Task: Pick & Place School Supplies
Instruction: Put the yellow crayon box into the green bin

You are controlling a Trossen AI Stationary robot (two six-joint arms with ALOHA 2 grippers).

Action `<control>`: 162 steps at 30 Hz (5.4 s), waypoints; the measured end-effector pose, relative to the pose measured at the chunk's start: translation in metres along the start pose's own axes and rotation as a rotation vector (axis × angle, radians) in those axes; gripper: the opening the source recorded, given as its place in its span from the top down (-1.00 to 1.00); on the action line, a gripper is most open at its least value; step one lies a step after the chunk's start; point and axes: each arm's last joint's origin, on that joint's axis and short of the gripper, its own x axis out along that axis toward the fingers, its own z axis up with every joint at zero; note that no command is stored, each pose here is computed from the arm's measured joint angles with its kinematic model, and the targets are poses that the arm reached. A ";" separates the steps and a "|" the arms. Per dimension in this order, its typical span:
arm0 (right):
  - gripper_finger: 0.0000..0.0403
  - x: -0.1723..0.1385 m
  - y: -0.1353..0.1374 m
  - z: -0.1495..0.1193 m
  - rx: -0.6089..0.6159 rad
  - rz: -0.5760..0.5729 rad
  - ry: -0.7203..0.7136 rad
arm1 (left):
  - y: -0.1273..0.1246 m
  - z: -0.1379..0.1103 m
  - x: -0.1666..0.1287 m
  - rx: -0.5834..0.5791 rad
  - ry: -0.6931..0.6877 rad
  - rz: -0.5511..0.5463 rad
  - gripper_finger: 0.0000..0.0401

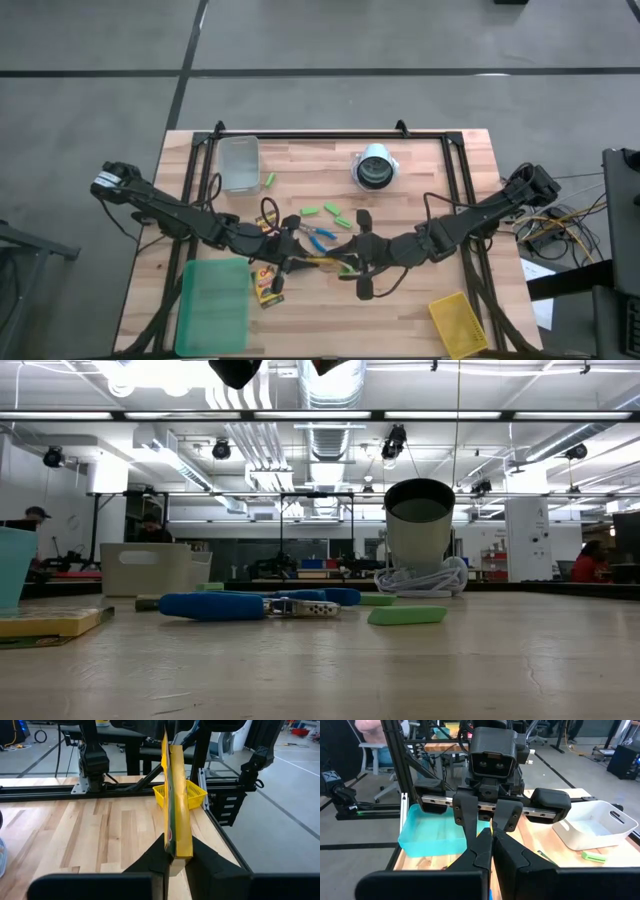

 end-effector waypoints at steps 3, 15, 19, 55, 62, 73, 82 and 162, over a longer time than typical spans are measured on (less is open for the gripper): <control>0.96 0.000 0.000 0.000 0.000 0.000 0.000 | 0.000 0.000 0.000 0.000 0.000 0.000 0.79; 0.96 0.000 -0.001 0.000 0.033 -0.002 0.001 | 0.000 0.000 0.000 0.000 0.000 0.000 0.79; 0.95 0.000 -0.001 0.000 0.035 -0.004 0.000 | 0.000 0.000 0.000 0.000 0.000 0.000 0.78; -0.55 0.000 -0.005 0.001 0.104 -0.130 -0.030 | 0.000 -0.001 0.000 0.014 0.006 0.006 0.78; -0.56 -0.001 -0.005 0.001 0.054 -0.130 -0.028 | 0.001 -0.002 -0.001 0.031 0.019 0.014 0.78; -0.50 -0.035 -0.010 0.021 0.053 -0.099 -0.038 | 0.001 0.000 -0.002 0.029 0.011 0.014 0.78; -0.54 -0.081 -0.008 0.032 0.018 -0.029 -0.013 | 0.002 0.007 -0.009 0.023 -0.020 0.019 0.78; -0.53 -0.133 -0.021 -0.008 0.015 0.095 -0.084 | -0.030 -0.079 -0.107 -0.993 1.271 -0.005 0.75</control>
